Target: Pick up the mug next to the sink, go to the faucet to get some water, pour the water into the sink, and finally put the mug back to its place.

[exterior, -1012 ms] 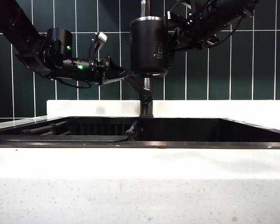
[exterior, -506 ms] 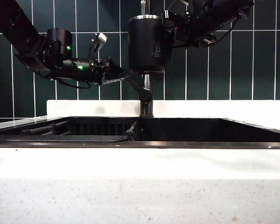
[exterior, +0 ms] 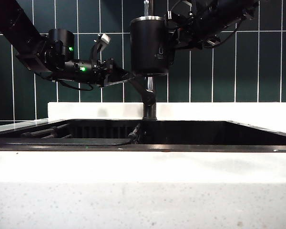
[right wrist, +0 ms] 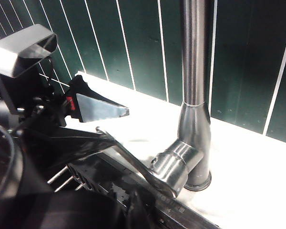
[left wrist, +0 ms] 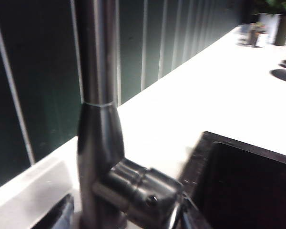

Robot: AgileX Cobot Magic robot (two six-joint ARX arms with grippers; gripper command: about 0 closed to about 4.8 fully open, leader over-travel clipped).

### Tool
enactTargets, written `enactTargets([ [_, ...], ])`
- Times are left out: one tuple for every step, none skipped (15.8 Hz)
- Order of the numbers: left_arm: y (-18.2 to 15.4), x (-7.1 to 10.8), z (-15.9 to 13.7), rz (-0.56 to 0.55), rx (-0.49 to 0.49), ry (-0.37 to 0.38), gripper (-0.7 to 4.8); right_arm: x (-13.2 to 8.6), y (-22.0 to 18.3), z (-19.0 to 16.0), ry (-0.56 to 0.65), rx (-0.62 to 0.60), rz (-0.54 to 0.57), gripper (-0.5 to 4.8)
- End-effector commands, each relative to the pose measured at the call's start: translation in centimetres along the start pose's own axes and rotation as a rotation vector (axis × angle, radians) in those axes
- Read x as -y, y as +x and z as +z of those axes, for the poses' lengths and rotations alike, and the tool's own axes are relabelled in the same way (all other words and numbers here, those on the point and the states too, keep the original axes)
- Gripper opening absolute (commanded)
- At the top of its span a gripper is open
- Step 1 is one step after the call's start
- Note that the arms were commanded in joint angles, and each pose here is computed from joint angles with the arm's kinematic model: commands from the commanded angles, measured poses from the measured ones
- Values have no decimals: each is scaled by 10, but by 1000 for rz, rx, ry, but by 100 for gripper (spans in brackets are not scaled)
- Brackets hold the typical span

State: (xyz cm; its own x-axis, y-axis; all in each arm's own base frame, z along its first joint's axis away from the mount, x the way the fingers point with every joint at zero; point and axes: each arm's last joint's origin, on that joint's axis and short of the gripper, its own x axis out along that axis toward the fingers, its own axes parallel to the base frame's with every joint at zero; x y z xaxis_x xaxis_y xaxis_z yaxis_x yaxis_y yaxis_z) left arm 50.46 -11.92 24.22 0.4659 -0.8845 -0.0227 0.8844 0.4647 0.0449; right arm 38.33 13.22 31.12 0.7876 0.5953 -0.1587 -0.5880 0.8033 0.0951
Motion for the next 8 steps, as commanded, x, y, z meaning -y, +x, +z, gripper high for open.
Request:
enactTargets([
  [-1, -6, 4, 197, 0, 19, 268, -3, -3, 13, -13, 69, 15, 8],
  [-2, -7, 4, 226, -2, 19, 226, -3, -3, 13, -13, 68, 16, 8],
  [-2, -7, 4, 234, -2, 15, 197, -3, -3, 13, -12, 65, 25, 8],
  [-2, -7, 4, 229, -2, 7, 182, -3, -3, 13, -11, 59, 33, 8],
  [-2, -6, 6, 202, 4, -12, 182, -3, -3, 12, -9, 54, 33, 8],
  [-2, -4, 10, 164, 11, -8, 182, -3, -3, 12, -8, 50, 32, 8],
  [-4, -1, 18, 120, 18, -2, 182, -3, -3, 12, -10, 47, 32, 8],
  [-7, 3, 30, 90, 29, 11, 182, -3, -4, 12, -11, 46, 31, 8],
])
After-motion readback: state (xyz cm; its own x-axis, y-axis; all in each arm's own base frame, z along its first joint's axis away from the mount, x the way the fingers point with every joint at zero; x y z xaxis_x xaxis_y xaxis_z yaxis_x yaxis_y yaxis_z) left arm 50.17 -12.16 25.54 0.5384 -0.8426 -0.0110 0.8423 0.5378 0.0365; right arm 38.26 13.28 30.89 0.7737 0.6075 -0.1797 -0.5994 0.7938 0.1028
